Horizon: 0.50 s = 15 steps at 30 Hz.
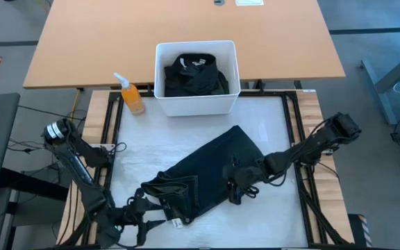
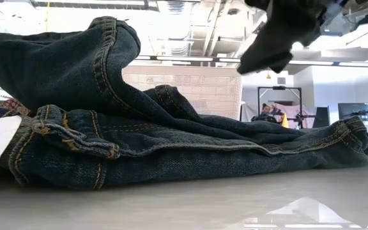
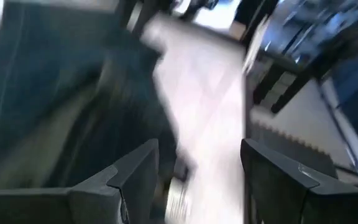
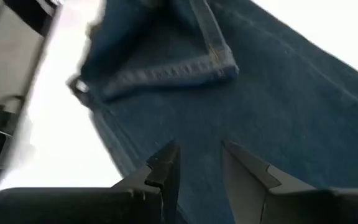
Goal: Fold laundry
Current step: Fold the dark blue jeans from the white laundry organizer
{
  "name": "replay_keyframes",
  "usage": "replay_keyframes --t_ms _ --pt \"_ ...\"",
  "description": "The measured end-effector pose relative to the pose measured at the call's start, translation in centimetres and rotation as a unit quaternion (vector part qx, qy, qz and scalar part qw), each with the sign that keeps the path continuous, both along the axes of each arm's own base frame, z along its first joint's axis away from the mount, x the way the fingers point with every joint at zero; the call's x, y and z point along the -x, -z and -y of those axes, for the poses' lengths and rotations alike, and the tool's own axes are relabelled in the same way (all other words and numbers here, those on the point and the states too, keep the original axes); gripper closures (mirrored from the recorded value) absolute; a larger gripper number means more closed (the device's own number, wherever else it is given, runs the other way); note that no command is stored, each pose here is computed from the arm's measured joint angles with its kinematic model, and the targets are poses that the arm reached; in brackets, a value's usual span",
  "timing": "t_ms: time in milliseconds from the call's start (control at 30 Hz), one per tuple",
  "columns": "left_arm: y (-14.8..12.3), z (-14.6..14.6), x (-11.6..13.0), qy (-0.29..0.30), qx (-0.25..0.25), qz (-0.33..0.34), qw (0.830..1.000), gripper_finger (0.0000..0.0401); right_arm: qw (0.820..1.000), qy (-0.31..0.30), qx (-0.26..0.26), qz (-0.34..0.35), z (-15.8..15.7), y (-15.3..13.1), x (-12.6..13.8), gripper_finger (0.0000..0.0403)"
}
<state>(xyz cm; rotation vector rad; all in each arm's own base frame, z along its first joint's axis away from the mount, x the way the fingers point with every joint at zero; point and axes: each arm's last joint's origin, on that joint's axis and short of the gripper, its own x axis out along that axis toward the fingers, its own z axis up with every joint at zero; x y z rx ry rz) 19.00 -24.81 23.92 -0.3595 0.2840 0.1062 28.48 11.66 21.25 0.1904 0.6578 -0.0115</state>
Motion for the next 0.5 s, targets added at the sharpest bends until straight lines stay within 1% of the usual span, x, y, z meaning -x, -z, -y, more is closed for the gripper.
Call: replay_keyframes --t_ms 67,133,200,233,333,400,500 --pt "-0.8 -0.3 -1.2 0.009 -0.054 0.028 0.998 0.0184 1.0 0.004 -0.001 0.015 -0.1 0.1 0.0 0.0265" --pt "-1.1 -1.1 -2.9 0.003 -0.106 0.04 0.993 0.0184 0.999 0.005 -0.008 0.031 -0.1 0.0 -0.1 0.0265" --pt "-0.8 -2.5 -4.5 -0.013 -0.155 0.029 0.987 0.0184 0.999 0.005 -0.014 0.043 -0.2 -0.1 -0.2 0.0265" --pt "-0.6 -3.4 -5.4 -0.024 -0.168 0.018 0.985 0.0184 0.999 0.005 -0.016 0.048 -0.2 -0.2 -0.3 0.0265" --pt "0.0 -6.5 -7.8 -0.052 -0.18 -0.015 0.982 0.0184 0.997 0.01 -0.031 0.064 -0.3 -0.5 -0.4 0.0265" --pt "0.2 -8.5 -9.3 -0.051 -0.172 -0.03 0.983 0.0184 0.997 0.014 -0.036 0.063 -0.3 -0.5 -0.4 0.0265" --pt "0.3 -10.9 -10.7 -0.049 -0.158 -0.041 0.985 0.0184 0.997 0.02 -0.048 0.058 -0.4 -0.4 -0.3 0.0265"
